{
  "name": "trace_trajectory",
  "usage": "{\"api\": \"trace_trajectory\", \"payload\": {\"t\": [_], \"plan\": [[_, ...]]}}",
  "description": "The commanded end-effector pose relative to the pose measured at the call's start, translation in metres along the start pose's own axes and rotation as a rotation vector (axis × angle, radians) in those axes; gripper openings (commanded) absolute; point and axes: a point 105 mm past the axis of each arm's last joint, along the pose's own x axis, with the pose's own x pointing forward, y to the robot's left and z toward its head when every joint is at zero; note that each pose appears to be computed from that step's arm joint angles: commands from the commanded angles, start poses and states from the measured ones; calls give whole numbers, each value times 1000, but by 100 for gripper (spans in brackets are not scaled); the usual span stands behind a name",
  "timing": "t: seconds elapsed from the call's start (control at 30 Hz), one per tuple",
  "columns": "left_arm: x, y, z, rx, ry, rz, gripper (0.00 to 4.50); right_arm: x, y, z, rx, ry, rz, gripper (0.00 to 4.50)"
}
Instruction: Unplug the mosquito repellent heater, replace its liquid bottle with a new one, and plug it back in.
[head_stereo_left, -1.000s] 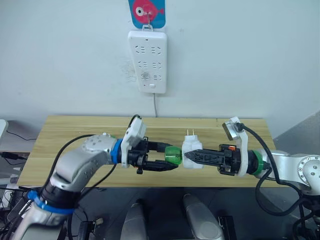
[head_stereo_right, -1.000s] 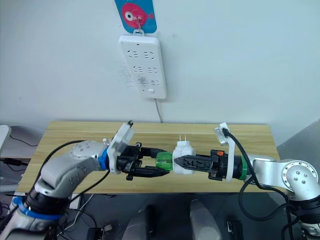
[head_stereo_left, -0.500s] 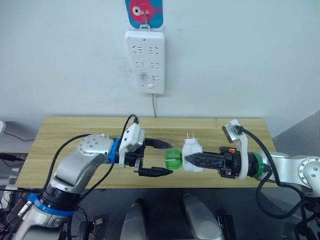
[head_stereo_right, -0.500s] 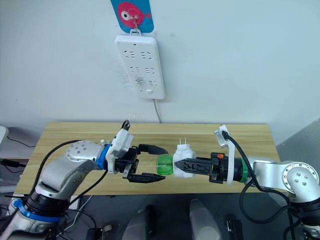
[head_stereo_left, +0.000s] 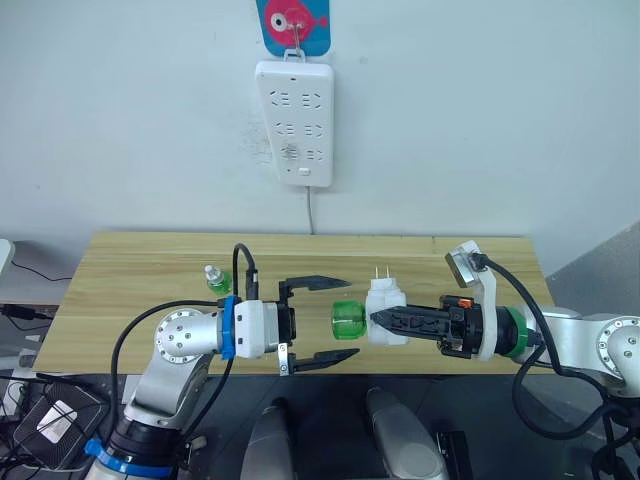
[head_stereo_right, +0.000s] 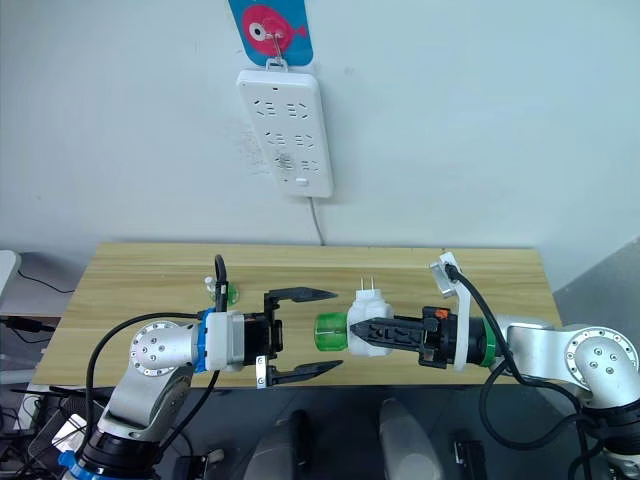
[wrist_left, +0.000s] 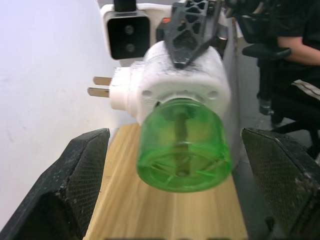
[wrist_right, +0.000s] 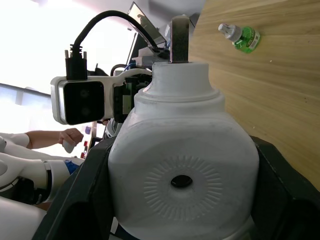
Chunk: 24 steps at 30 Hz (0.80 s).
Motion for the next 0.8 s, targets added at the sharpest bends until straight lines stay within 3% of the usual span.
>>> {"api": "trace_trajectory", "payload": {"t": [0.03,0.1,0.2,0.37,0.5,0.6,0.67,0.8], "plan": [[3,-4,3,16,-8,-3,450,2,15,3,-32,-9,59,302],[4,-4,5,14,-16,-4,450,2,15,4,-32,-10,60,302],[4,-4,6,2,-25,-3,391,2,15,4,-34,-11,62,302],[2,-3,6,-13,-16,-20,232,2,15,4,-33,-12,61,302],[1,-8,6,-96,12,-111,227,2,15,3,-33,-6,59,302],[-3,-3,-2,-488,131,-167,227,1,15,1,-34,15,58,302],[-8,9,7,-827,115,-194,227,1,15,-1,-37,30,60,302],[-15,22,19,-1002,111,-251,227,2,16,-2,-39,41,62,302]]}}
